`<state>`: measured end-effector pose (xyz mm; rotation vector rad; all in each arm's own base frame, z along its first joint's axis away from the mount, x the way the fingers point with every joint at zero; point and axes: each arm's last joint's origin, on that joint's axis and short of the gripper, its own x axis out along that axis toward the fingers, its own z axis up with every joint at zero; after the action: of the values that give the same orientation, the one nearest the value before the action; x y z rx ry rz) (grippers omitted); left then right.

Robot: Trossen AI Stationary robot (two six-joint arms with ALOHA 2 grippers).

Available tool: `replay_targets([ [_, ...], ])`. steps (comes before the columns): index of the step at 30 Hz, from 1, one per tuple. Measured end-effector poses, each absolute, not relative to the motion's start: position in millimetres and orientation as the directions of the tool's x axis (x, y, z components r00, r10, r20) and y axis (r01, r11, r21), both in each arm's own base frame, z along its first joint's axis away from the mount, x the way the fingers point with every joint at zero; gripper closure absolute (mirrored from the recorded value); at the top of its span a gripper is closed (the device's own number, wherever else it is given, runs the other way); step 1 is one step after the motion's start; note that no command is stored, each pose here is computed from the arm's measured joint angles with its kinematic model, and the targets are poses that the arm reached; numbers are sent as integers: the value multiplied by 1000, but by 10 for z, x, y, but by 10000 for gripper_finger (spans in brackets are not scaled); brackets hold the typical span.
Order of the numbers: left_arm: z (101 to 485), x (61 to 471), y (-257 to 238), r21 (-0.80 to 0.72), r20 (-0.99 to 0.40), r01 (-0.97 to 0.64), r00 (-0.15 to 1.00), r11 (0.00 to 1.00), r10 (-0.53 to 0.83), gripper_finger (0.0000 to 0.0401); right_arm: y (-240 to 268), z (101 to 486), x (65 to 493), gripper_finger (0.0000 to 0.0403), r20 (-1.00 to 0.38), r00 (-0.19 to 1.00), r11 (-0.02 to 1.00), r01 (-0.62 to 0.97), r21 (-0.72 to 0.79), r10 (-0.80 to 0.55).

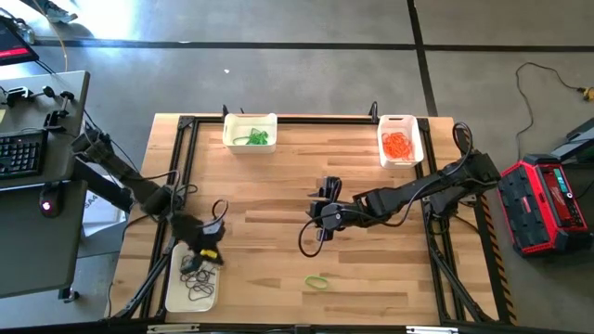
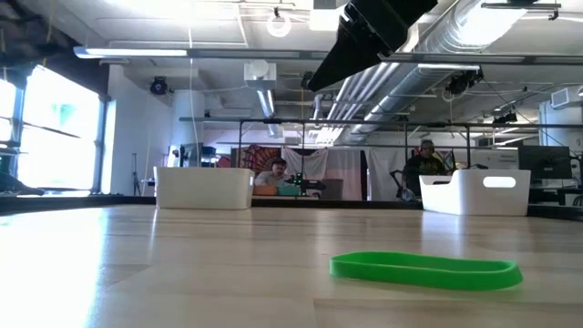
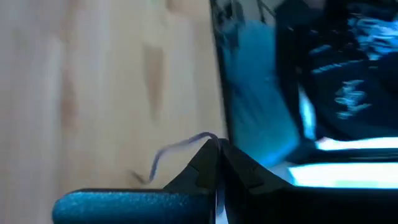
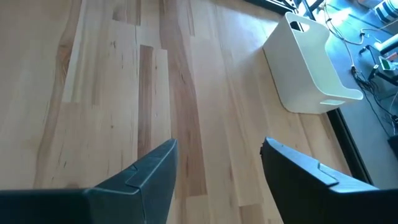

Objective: Sort rubber bands into baskets
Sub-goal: Put the purple rubber band into the bottom left white bin

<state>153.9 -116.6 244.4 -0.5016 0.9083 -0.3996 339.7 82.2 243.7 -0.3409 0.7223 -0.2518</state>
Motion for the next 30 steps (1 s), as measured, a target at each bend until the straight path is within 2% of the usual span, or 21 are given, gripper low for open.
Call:
replay_targets([
  [4,2449,1418,-1261,-677,-644,26,462,735,-609,401,822,2437,3398,181,-600,725,915,108,-388,-339],
  [9,2448,1228,-1307,-719,-675,-122,358,685,-645,401,822,2436,3398,181,-600,725,915,107,-388,-339],
  [17,2416,947,-1300,-660,-751,-288,224,694,-621,401,822,2436,3398,181,-600,725,915,106,-390,-339],
  [27,2360,772,-1291,-568,-795,-395,37,722,-605,401,774,2436,3409,181,-600,720,913,118,-390,-349],
  [30,2360,766,-1298,-568,-795,-395,37,722,-605,401,753,2436,3413,181,-600,718,913,124,-389,-353],
])
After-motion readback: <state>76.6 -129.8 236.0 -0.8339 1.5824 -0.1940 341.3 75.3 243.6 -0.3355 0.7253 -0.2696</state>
